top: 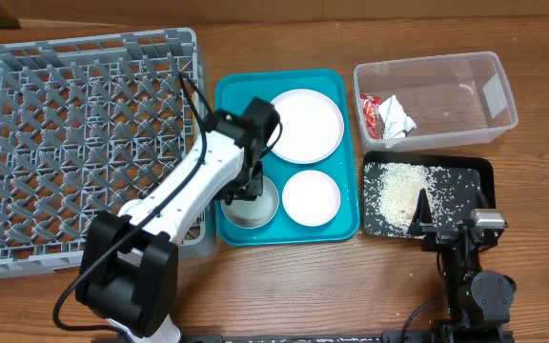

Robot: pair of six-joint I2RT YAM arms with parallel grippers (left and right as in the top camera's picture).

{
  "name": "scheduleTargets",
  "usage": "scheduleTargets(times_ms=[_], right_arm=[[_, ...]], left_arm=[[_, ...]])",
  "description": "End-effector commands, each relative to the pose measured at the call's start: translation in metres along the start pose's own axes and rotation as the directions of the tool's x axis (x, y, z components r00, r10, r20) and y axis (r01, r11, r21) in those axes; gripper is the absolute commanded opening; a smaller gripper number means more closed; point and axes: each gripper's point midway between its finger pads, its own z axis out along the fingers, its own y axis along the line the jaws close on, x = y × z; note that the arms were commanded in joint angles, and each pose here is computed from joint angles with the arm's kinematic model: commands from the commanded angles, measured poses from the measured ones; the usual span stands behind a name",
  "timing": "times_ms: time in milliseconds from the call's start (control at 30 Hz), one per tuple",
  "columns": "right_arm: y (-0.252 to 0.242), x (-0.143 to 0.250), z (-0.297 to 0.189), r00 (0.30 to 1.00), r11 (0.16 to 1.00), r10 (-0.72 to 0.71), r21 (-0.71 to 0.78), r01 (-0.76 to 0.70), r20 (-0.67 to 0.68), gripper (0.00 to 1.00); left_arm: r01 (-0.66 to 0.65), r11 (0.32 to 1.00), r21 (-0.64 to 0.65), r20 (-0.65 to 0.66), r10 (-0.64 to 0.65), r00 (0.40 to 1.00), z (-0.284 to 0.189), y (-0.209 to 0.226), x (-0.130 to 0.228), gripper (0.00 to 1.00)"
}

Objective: Sort waste into correct bins and load items into the dishwasher
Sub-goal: 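Grasp the small white plate on the teal tray with the left gripper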

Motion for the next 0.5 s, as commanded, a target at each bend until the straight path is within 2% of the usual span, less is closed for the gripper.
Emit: scheduleTargets(times_ms=[0,67,267,333,367,467], right_arm=[[0.0,0.002,0.0,1.0,1.0,-0.004,-0.001,0.004,0.005,1.0],[0.0,0.002,0.0,1.0,1.0,-0.004,-0.001,0.004,0.005,1.0],[0.0,0.002,0.0,1.0,1.0,-0.004,-0.001,0.004,0.005,1.0],[0.0,0.002,0.0,1.0,1.0,-0.004,-0.001,0.004,0.005,1.0],[0.0,0.002,0.0,1.0,1.0,-0.004,-0.001,0.004,0.005,1.0],[0.0,0.002,0.0,1.0,1.0,-0.004,-0.001,0.004,0.005,1.0]], left_arm=[[0.026,1.0,0.013,-0.006,-0.026,1.0,0.021,0.0,0.005,0.4],[0.005,0.999,0.04,-0.012,-0.004,1.0,0.027,-0.005,0.007,0.39],[0.036,0.999,-0.017,-0.035,-0.037,0.999,0.041,0.007,0.019,0.34],[0.036,0.999,-0.005,-0.035,-0.036,0.999,0.04,0.004,0.019,0.24],[0.037,0.999,-0.003,-0.03,-0.037,0.999,0.037,0.004,0.017,0.22],[0.033,0.999,0.025,-0.013,-0.033,0.999,0.027,-0.001,0.01,0.24]])
